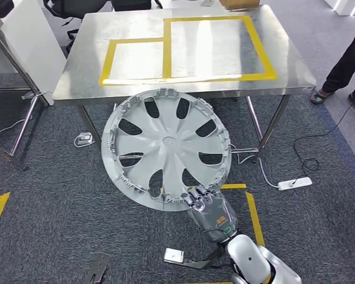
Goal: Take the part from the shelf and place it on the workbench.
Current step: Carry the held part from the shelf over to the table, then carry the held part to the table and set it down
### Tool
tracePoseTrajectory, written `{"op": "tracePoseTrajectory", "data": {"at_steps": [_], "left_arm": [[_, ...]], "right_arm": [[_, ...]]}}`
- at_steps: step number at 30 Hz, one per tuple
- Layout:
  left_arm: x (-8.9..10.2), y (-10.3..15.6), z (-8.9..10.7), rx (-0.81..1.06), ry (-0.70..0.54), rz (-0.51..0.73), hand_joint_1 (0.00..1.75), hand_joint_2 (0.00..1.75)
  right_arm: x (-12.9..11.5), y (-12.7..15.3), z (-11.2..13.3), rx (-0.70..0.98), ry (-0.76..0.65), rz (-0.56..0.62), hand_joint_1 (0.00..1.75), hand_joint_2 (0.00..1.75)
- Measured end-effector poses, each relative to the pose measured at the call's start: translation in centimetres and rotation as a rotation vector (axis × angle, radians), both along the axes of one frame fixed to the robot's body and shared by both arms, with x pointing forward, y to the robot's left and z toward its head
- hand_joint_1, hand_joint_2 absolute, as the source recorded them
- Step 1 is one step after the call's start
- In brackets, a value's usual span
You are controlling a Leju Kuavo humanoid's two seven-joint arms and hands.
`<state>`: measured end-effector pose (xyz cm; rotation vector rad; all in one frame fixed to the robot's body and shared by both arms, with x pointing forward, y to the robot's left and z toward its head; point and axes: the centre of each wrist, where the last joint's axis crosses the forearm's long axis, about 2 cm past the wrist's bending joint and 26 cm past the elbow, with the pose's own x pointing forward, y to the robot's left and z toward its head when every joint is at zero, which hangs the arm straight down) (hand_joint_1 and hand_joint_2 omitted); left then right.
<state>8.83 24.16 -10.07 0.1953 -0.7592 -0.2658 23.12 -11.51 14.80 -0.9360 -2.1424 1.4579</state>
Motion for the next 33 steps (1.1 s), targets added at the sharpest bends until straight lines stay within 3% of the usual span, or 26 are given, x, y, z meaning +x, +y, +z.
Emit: {"op": "tracePoseTrajectory", "data": {"at_steps": [33], "left_arm": [[0.20, 0.19, 0.00, -0.036, -0.007, -0.017, 0.00, 1.75]], "right_arm": [[0.12, 0.00, 0.10, 0.000, -0.004, -0.002, 1.75, 1.75]]}}
